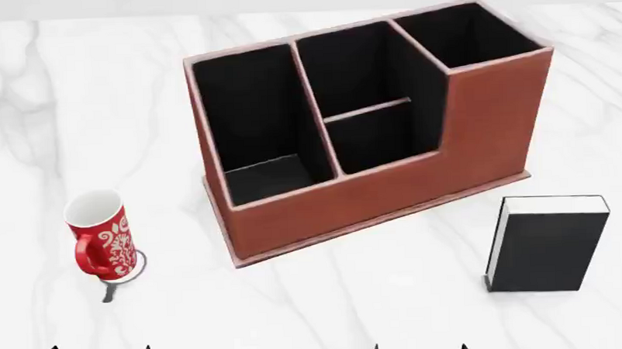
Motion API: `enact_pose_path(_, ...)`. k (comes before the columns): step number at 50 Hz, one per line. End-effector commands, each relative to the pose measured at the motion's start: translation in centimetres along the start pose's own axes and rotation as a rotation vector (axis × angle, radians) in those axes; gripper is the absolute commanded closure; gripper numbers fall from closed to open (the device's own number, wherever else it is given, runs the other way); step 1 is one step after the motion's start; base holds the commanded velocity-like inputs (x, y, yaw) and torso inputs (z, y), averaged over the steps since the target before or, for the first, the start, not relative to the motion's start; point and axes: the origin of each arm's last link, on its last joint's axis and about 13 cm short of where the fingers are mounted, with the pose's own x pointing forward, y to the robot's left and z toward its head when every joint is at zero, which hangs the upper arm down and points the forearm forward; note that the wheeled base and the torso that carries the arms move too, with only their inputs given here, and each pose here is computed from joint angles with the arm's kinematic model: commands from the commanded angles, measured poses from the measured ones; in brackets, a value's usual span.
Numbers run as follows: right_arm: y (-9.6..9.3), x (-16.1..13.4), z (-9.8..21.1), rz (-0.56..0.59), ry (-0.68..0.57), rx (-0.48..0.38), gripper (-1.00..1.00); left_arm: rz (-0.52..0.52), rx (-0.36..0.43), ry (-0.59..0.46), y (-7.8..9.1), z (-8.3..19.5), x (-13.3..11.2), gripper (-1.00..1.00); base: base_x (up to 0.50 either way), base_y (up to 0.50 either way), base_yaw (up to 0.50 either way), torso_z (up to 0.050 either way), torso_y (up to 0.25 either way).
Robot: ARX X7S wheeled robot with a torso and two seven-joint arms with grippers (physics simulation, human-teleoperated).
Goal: Pick up the book and place it in the back compartment of the caddy.
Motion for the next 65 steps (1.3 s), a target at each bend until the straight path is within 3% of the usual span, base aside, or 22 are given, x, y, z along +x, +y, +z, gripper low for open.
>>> enact_pose_path(1, 0.0, 0.0, 0.0, 0.002, 0.002, -0.004, -1.0, -0.001, -0.003, 0.002, 0.0, 0.0, 0.0, -1.0, 0.0, 0.0, 0.0, 0.0, 0.0)
enact_pose_path(11, 0.0, 0.1, -0.1, -0.006, -0.001, -0.006, -1.0, 0.009, -0.008, 0.0, 0.1, 0.1, 0.0, -1.0, 0.0, 0.0, 0.0, 0.0, 0.0)
enact_pose_path(23, 0.1, -0.5, 0.2, -0.002, -0.054, -0.008, -1.0, 0.036, 0.013, -0.075, 0.0, 0.5, -0.5, -1.0, 0.0, 0.0, 0.0, 0.0, 0.0)
enact_pose_path(35, 0.0, -3.0, 2.1, -0.046, -0.265, 0.003, -1.0, 0.081, 0.033, -0.273, -0.2, 1.9, -2.4, -1.0, 0.0, 0.0, 0.0, 0.0, 0.0)
enact_pose_path(46, -0.4, -5.0, 3.4, -0.075, -0.448, 0.078, -1.0, 0.122, 0.043, -0.448, -0.4, 3.3, -4.7, -1.0, 0.0, 0.0, 0.0, 0.0, 0.0)
enact_pose_path(54, -0.6, -5.6, 3.8, -0.101, -0.491, 0.098, -1.0, 0.176, -0.028, -0.568, 0.0, 4.3, -5.8, -1.0, 0.0, 0.0, 0.0, 0.0, 0.0)
enact_pose_path(65, -0.8, -5.4, 3.8, -0.126, -0.517, 0.1, -1.0, 0.191, -0.026, -0.625, 0.1, 4.5, -6.3, -1.0, 0.0, 0.0, 0.0, 0.0, 0.0)
